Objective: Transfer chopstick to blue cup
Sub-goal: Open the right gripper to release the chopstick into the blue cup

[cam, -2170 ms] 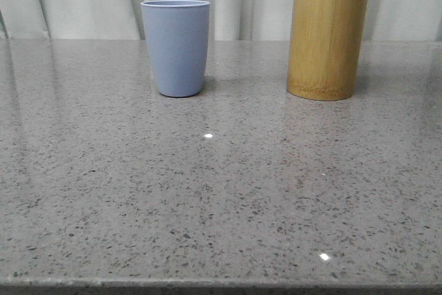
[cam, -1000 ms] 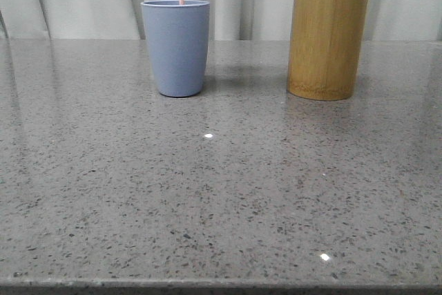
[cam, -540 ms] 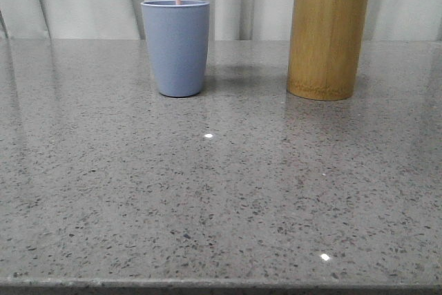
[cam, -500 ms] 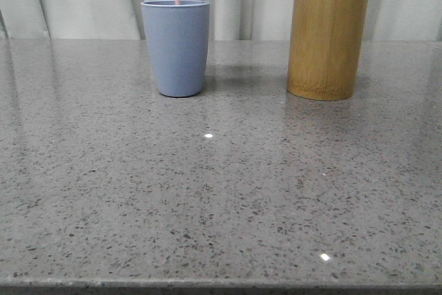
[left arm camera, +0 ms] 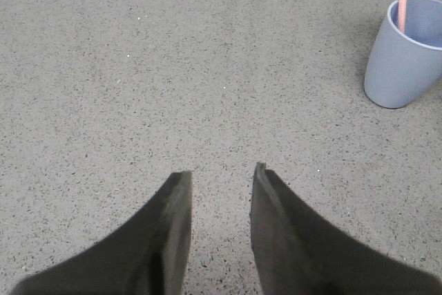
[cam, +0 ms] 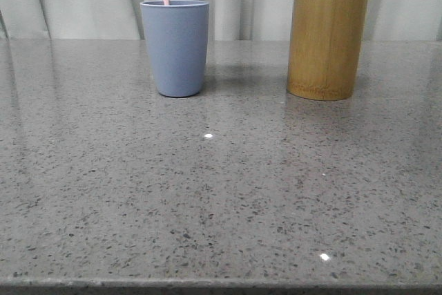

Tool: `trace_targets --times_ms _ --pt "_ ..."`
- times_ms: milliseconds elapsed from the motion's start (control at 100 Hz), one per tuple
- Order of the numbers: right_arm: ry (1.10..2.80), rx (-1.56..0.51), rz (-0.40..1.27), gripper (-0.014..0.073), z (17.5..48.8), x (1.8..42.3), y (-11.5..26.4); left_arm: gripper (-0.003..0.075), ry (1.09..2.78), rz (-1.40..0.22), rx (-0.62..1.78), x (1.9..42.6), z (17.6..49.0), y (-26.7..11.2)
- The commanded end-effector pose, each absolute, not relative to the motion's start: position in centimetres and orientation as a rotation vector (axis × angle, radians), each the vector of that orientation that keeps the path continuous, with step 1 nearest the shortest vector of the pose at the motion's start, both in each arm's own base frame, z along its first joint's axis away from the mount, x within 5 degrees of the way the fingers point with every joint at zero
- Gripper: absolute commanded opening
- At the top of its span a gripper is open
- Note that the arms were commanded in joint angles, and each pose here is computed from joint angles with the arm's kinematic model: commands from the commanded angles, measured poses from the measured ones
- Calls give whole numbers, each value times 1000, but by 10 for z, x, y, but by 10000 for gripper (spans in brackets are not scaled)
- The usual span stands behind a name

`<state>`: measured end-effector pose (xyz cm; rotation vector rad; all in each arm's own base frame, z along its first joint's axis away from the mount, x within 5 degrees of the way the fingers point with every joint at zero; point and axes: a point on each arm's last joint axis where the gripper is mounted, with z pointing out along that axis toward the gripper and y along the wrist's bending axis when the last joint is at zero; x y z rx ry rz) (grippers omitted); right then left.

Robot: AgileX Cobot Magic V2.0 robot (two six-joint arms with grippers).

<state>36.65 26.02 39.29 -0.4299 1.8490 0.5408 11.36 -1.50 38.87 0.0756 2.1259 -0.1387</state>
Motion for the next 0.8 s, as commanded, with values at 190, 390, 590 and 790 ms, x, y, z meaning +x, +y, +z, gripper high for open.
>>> trace_targets --times_ms 190,390,590,790 --pt "1699 -367 594 272 438 354 247 206 2036 -148 59 115 401 -15" --pt "1674 -313 590 235 451 352 228 206 2039 -148 59 115 401 -15" --pt "1687 -261 539 167 461 348 194 207 2045 -148 60 115 401 -15" --pt "1732 -243 457 167 463 333 163 207 2045 -148 60 115 401 -15"
